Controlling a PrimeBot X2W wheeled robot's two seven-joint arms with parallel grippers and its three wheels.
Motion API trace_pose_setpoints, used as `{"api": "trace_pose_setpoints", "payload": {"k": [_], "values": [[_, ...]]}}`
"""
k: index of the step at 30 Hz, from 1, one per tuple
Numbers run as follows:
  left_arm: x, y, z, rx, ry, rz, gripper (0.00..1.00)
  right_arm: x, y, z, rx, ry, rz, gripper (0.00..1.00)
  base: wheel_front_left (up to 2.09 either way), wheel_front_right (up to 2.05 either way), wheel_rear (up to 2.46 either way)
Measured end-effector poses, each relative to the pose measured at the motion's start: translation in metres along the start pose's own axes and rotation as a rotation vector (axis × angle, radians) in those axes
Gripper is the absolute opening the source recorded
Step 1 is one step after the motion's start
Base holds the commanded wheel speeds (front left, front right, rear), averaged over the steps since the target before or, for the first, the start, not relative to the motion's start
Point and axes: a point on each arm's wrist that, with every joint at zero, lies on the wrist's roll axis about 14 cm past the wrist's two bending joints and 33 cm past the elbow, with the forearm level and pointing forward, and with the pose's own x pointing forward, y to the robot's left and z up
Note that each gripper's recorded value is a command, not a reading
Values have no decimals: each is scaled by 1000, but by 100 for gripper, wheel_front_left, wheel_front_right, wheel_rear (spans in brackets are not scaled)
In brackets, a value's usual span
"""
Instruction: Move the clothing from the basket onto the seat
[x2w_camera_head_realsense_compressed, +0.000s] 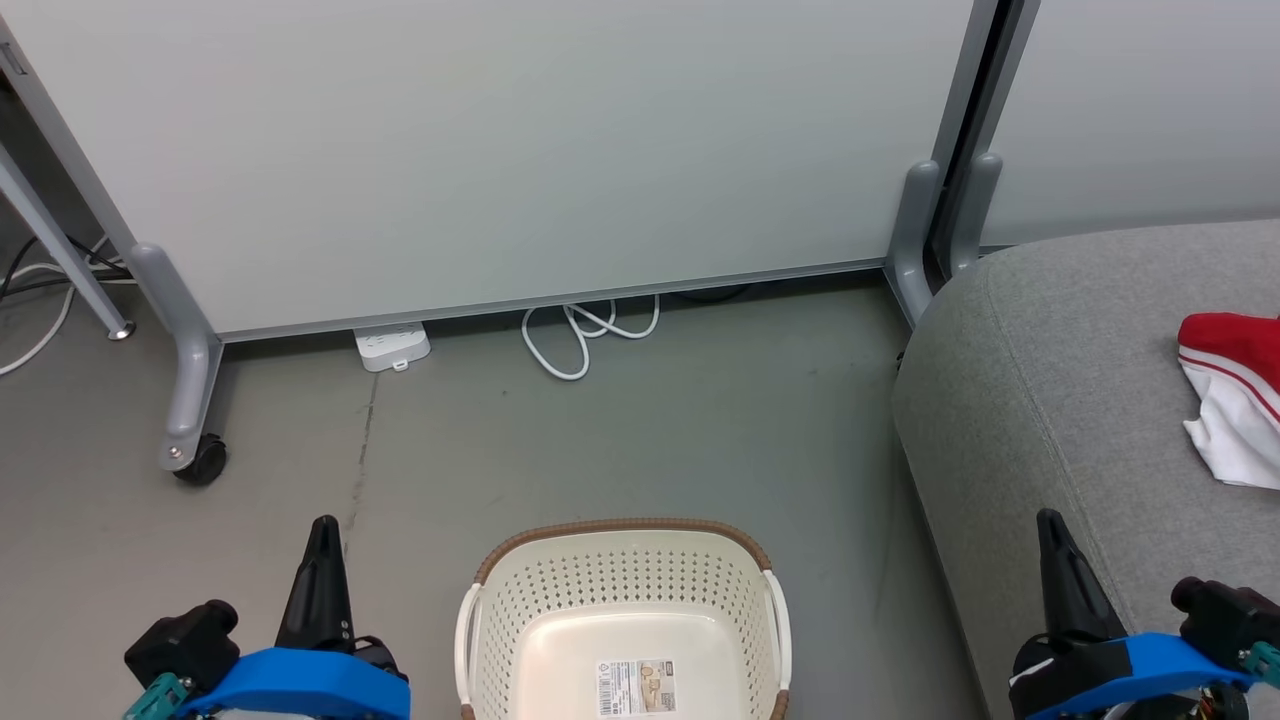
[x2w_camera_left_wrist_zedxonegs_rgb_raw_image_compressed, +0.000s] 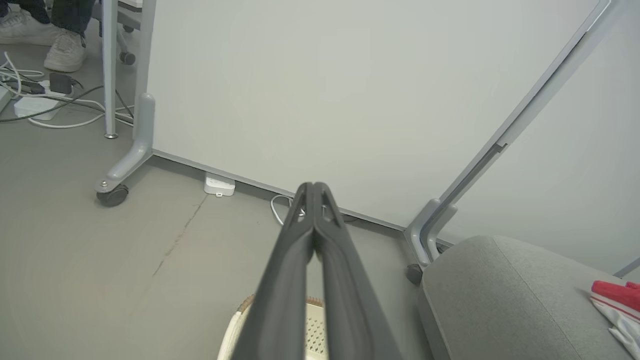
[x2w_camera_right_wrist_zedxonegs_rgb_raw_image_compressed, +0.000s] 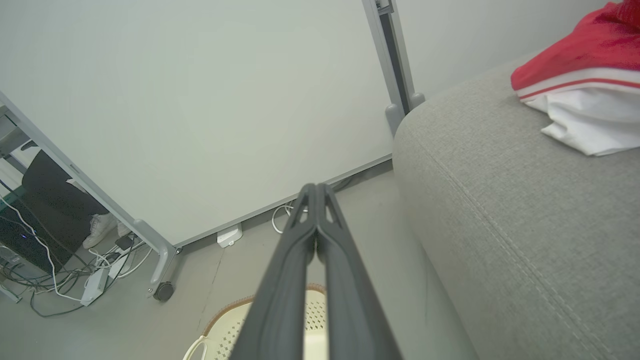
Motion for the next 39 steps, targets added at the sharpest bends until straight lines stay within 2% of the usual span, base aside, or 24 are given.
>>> {"api": "trace_pose_setpoints", "payload": {"k": [18, 39], "values": [[7, 5, 5, -274, 10, 32, 0, 2, -7, 4, 286, 3, -41, 0, 0, 0, 0], [13, 6, 9, -534, 17, 38, 0, 4, -9, 9, 555, 2, -54, 0, 0, 0, 0]]}}
